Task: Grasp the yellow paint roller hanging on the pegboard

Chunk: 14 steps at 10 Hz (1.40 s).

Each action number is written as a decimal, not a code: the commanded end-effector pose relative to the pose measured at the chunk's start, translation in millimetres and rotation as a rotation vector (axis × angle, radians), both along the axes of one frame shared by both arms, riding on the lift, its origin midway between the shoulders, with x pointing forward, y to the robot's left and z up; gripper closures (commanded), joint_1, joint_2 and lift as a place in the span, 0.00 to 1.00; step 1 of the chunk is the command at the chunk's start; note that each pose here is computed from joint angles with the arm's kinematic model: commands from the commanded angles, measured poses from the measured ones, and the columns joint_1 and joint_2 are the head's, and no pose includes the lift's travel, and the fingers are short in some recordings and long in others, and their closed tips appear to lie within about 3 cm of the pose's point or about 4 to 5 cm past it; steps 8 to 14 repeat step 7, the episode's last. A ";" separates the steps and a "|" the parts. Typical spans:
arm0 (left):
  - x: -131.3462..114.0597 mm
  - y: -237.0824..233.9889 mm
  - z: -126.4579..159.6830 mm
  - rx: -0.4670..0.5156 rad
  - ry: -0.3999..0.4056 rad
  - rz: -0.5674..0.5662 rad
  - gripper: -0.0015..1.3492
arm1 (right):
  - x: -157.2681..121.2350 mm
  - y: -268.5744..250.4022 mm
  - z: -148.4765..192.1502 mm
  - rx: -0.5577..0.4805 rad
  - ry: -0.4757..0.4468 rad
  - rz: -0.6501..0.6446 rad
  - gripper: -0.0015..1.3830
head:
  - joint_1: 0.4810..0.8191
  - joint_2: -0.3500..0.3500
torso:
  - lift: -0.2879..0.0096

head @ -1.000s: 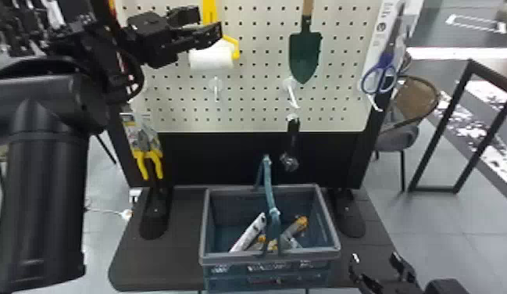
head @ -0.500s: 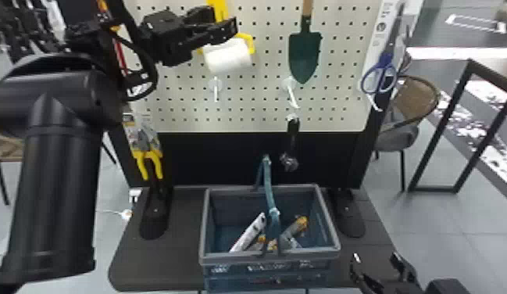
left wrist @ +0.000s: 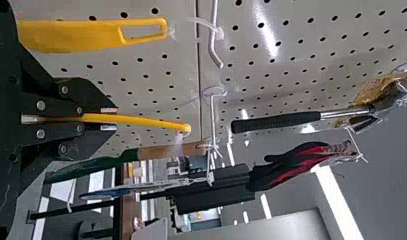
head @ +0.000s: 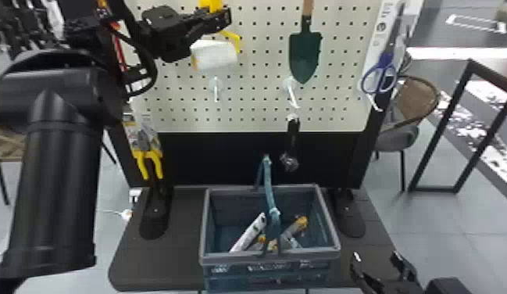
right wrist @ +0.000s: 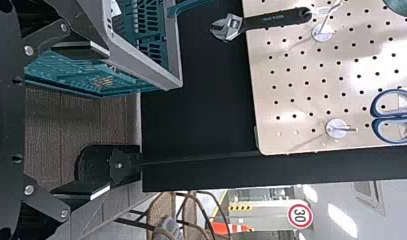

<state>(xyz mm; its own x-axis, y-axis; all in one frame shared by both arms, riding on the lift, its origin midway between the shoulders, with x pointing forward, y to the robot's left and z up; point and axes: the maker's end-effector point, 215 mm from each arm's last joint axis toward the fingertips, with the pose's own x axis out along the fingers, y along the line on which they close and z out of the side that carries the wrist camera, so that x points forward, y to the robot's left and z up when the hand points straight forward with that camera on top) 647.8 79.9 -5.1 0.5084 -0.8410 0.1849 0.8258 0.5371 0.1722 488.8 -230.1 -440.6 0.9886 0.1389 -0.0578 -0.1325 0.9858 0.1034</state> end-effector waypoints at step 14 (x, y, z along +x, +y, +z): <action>-1.2 1.1 -1.4 -0.024 0.004 -0.004 0.85 | 1.4 -0.3 0.3 0.000 -0.002 0.000 0.25 | 0.20 0.50 | 0.63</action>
